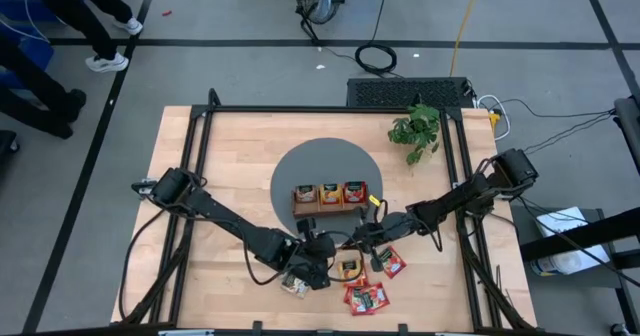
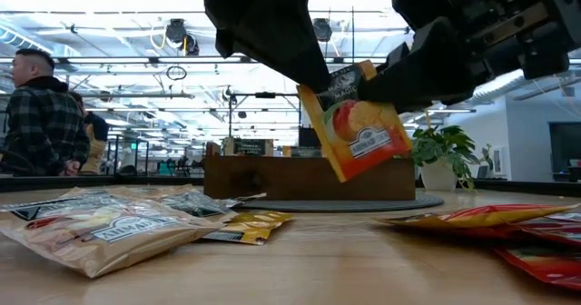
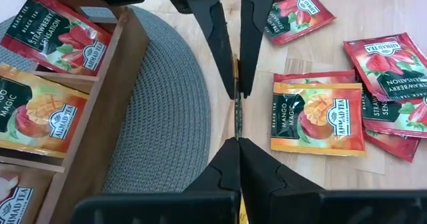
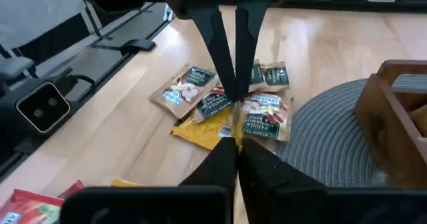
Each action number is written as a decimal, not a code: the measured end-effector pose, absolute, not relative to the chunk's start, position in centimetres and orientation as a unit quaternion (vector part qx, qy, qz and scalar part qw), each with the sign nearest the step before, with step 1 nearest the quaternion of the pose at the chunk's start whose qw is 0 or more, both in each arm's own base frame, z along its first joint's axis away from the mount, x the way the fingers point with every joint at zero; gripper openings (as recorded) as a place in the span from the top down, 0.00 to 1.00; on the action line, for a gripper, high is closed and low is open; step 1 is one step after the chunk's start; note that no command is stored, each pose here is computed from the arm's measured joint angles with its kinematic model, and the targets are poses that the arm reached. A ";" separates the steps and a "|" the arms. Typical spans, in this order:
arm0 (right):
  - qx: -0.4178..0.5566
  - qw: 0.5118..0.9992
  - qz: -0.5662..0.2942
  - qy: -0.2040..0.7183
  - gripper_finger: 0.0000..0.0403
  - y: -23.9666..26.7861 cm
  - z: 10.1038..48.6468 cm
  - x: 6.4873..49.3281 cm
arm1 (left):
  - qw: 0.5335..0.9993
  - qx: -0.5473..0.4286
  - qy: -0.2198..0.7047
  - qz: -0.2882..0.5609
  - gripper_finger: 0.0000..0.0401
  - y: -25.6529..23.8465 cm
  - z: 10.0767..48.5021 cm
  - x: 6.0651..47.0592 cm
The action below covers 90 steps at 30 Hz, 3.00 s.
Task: Pick & Place Tea
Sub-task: Put the top orange tea bag into the middle slot of the wooden organizer, then put the brown tea bag into the left slot of the wooden organizer
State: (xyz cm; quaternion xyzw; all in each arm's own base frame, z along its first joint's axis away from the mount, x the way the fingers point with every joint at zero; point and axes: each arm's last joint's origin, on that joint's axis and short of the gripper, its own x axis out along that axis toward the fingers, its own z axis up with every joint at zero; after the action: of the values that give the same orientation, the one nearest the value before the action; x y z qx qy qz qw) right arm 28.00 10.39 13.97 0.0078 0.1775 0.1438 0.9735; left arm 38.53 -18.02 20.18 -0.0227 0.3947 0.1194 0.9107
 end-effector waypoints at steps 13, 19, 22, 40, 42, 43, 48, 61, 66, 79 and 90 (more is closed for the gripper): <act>0.007 0.985 0.119 0.127 1.00 9.3 15.0 28.7 | 0.913 0.012 0.386 0.130 0.71 -18.6 23.3 36.1; -0.034 0.995 0.070 0.067 1.00 7.4 16.2 28.8 | 0.913 0.060 0.352 0.198 0.67 -21.8 24.2 31.1; -0.038 0.998 0.029 0.037 1.00 4.8 16.7 28.6 | 0.923 0.078 0.314 0.208 0.67 -23.8 23.4 29.0; 0.086 0.994 -0.028 0.065 1.00 -1.9 13.1 29.8 | 0.918 0.068 0.287 0.265 0.67 -22.9 18.2 25.9; 0.090 0.993 -0.038 0.067 1.00 -1.9 12.6 30.0 | 0.918 0.068 0.287 0.265 0.67 -22.9 18.2 25.9; 0.089 0.992 -0.047 0.072 1.00 -1.9 12.3 30.0 | 0.918 0.067 0.286 0.265 0.67 -22.9 18.2 26.0; 0.069 0.992 -0.068 0.083 1.00 -1.3 11.6 30.0 | 0.920 0.067 0.286 0.258 0.67 -23.1 18.3 26.1; 0.079 0.991 -0.066 0.091 1.00 -0.6 11.4 30.0 | 0.921 0.064 0.285 0.258 0.67 -23.1 18.3 26.1; 0.077 0.991 -0.061 0.095 0.96 -0.4 11.4 30.0 | 0.921 0.063 0.286 0.258 0.67 -23.1 18.3 26.1; 0.053 0.993 -0.072 0.078 0.78 -0.3 12.2 30.0 | 0.918 0.058 0.300 0.251 0.67 -23.1 18.2 26.1; -0.029 0.994 -0.080 0.073 0.83 -0.1 15.7 29.0 | 0.918 0.060 0.302 0.250 0.67 -23.1 18.2 26.1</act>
State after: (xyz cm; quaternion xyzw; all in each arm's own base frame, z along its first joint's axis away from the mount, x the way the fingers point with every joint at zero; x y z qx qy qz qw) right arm 29.05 -0.05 15.73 -0.0293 0.0727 -0.0801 0.9937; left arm 26.13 -23.07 18.15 0.0599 0.3023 0.2500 0.9179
